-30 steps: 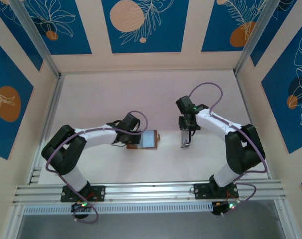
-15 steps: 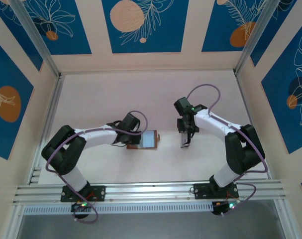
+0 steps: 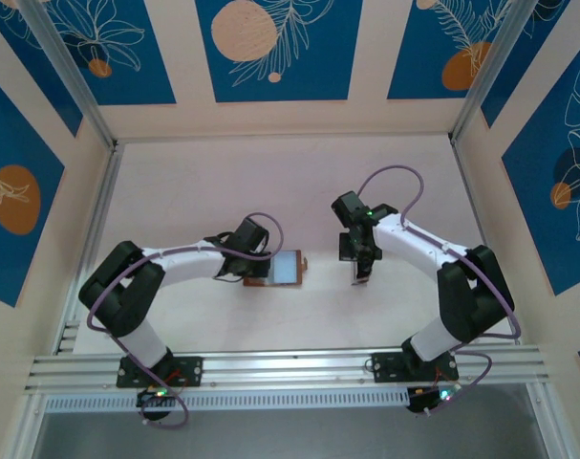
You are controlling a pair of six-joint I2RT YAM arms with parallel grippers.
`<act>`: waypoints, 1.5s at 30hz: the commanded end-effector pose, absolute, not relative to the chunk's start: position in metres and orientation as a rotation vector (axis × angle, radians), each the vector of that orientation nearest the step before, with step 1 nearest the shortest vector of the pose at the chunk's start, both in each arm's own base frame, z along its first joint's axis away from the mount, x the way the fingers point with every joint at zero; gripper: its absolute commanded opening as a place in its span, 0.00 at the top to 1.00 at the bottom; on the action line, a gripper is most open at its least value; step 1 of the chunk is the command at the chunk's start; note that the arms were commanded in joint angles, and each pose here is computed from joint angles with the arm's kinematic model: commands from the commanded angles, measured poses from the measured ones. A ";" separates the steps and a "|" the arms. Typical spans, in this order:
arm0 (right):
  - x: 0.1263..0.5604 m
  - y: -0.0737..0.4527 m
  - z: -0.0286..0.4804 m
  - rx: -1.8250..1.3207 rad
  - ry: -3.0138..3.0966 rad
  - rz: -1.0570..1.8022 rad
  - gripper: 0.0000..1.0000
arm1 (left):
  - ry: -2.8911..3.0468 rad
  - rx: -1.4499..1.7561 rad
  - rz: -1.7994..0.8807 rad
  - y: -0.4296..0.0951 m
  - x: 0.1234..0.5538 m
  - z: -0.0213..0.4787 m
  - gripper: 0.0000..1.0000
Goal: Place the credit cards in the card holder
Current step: Pick up the credit card from the storage box, then insert the credit card into the card slot.
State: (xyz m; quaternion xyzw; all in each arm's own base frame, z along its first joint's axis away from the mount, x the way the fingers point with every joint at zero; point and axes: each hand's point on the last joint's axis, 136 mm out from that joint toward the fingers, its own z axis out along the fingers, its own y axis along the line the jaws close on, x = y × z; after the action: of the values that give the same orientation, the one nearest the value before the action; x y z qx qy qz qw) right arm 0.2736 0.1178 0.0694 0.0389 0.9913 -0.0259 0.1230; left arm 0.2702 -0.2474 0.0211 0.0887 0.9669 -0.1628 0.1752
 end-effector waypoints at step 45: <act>0.281 0.322 0.106 -0.289 2.685 0.916 1.00 | 2.878 0.236 -0.254 -0.195 0.236 0.006 0.96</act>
State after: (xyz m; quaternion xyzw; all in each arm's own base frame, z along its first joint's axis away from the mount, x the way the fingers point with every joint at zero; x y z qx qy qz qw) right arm 0.2774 0.3051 0.0979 -0.0941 0.9436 0.2845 0.1407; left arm 0.2502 -0.2154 0.0220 0.0886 0.9779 -0.1203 0.1464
